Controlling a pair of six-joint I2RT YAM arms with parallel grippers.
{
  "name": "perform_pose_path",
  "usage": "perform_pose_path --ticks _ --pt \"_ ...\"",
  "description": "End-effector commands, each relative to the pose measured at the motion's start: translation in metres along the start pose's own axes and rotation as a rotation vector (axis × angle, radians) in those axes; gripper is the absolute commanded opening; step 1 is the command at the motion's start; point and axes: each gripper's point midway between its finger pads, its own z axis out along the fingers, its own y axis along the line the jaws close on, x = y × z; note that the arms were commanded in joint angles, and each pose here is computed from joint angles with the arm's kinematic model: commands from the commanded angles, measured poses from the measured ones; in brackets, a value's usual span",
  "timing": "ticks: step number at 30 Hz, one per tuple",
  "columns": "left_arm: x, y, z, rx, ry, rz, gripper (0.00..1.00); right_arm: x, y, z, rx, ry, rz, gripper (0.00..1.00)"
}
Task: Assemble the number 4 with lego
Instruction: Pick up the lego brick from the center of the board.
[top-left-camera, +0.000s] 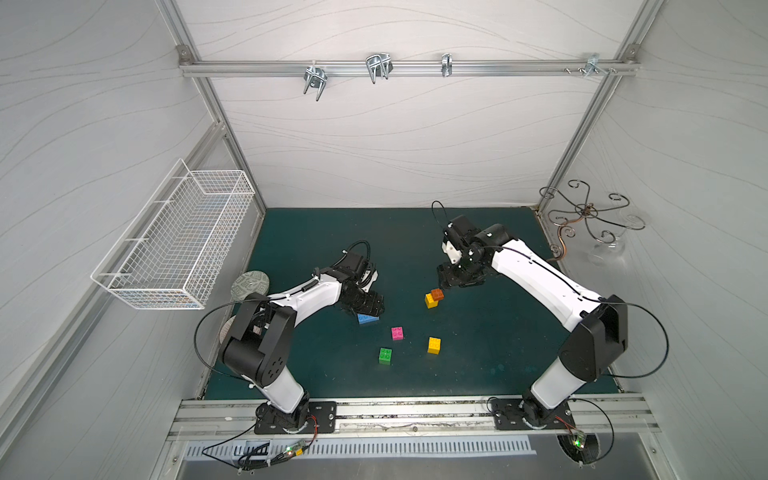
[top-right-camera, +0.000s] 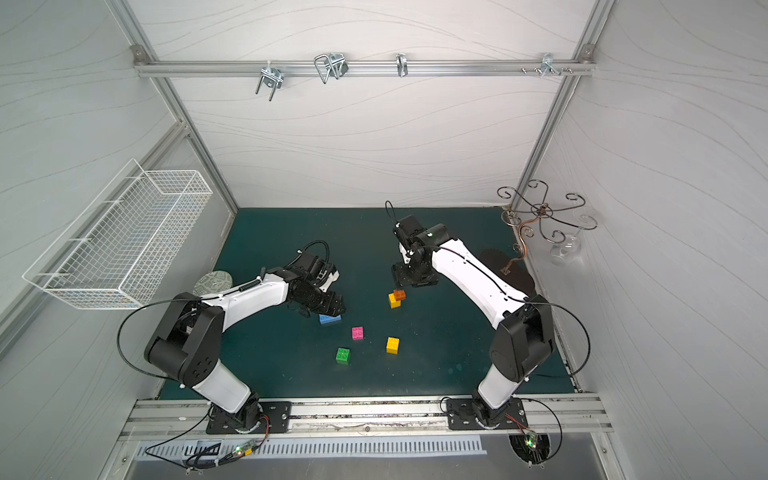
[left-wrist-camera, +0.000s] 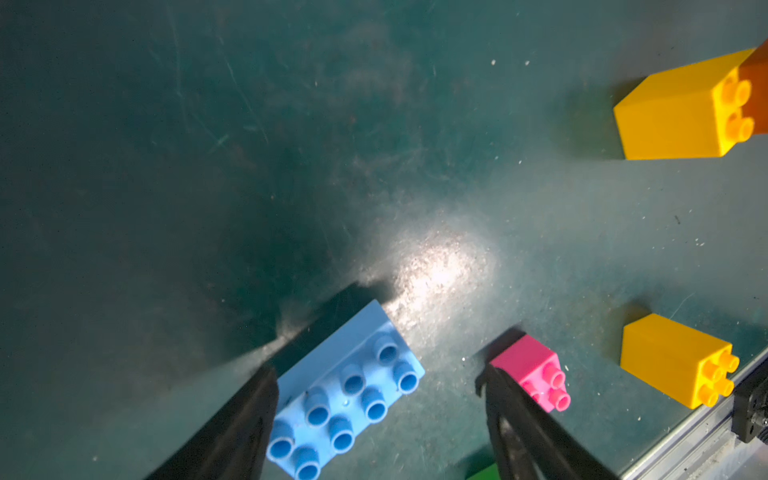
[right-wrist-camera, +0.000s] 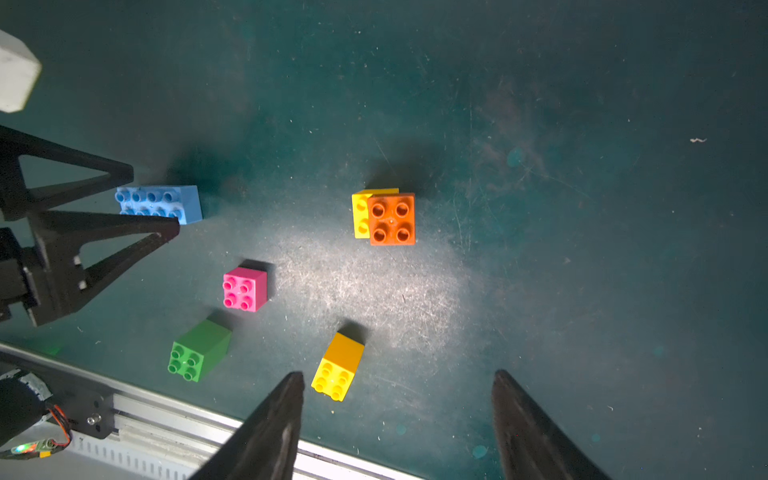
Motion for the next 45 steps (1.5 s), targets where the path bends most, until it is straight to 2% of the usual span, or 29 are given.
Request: perform_pose_path --ticks 1,8,13,18,24,26,31,41,45 --pt "-0.001 -0.008 -0.002 0.012 0.031 0.000 0.78 0.011 -0.005 -0.009 0.006 0.013 0.015 0.72" --pt "0.010 -0.015 -0.011 0.006 0.025 -0.034 0.76 0.012 -0.008 -0.013 0.007 0.003 0.016 0.73" --pt "0.009 -0.001 -0.028 -0.118 -0.097 -0.035 0.71 0.013 -0.009 -0.014 0.004 -0.006 0.016 0.73" --pt "0.021 0.010 -0.023 -0.196 -0.084 -0.022 0.66 0.016 -0.007 -0.014 -0.012 -0.015 0.021 0.73" --pt "0.028 0.003 -0.013 -0.250 -0.086 0.040 0.76 0.017 -0.008 -0.017 -0.017 -0.028 0.026 0.74" --pt "0.030 0.000 -0.011 -0.276 -0.102 0.060 0.77 0.018 -0.008 -0.017 -0.016 -0.027 0.022 0.74" --pt "0.036 0.000 0.000 -0.275 -0.103 0.063 0.75 0.020 -0.008 -0.020 -0.023 -0.036 0.016 0.74" --pt "0.020 0.000 0.001 -0.309 -0.161 0.090 0.75 0.027 -0.013 -0.027 -0.024 -0.047 0.020 0.75" --pt "0.026 -0.005 0.012 -0.272 -0.096 0.114 0.73 0.030 -0.015 -0.027 -0.024 -0.046 0.023 0.75"
